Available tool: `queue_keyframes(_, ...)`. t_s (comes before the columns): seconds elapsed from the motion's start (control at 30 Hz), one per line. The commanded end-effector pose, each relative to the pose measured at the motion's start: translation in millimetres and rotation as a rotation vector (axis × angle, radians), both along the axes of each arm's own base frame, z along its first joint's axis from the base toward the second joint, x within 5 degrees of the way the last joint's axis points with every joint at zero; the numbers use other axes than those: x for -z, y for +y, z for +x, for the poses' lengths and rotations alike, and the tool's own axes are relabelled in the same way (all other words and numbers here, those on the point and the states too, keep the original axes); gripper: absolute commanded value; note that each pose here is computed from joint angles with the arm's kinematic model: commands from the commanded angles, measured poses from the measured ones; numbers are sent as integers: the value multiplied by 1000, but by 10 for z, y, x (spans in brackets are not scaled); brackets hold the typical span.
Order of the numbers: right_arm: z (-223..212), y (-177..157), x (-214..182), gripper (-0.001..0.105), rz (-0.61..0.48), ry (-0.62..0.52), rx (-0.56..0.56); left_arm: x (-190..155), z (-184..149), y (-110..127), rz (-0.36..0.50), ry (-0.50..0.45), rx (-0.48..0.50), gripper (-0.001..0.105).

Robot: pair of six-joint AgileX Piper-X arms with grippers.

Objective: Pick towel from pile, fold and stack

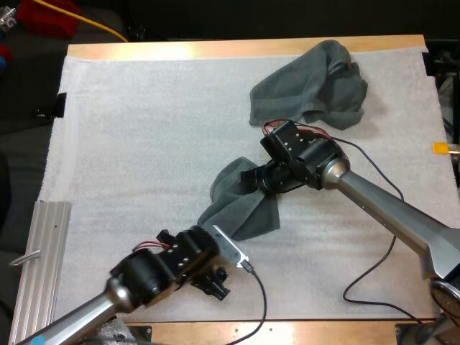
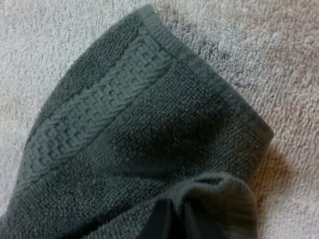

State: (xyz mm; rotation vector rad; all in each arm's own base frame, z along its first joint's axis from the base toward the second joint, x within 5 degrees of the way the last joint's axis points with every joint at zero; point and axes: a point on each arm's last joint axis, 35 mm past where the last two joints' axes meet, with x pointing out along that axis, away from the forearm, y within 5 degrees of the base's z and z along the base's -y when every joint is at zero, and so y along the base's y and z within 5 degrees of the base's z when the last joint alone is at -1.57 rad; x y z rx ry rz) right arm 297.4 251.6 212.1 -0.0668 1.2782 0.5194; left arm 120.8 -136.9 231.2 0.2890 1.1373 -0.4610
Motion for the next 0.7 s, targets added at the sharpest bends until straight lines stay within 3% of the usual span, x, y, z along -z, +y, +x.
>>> queue_keyframes(0.0, -11, -4, -37, 1, -5, -8, -11, 57, 32, -37, 21, -13, -55, 69)
queue_keyframes(0.23, -11, -4, -37, 1, -5, -8, -11, 309, 132, -154, 88, 53, -116, 69)
queue_keyframes(0.67, -11, -4, -37, 1, -5, -8, -11, 615, 265, -278, 173, 50, -174, 69)
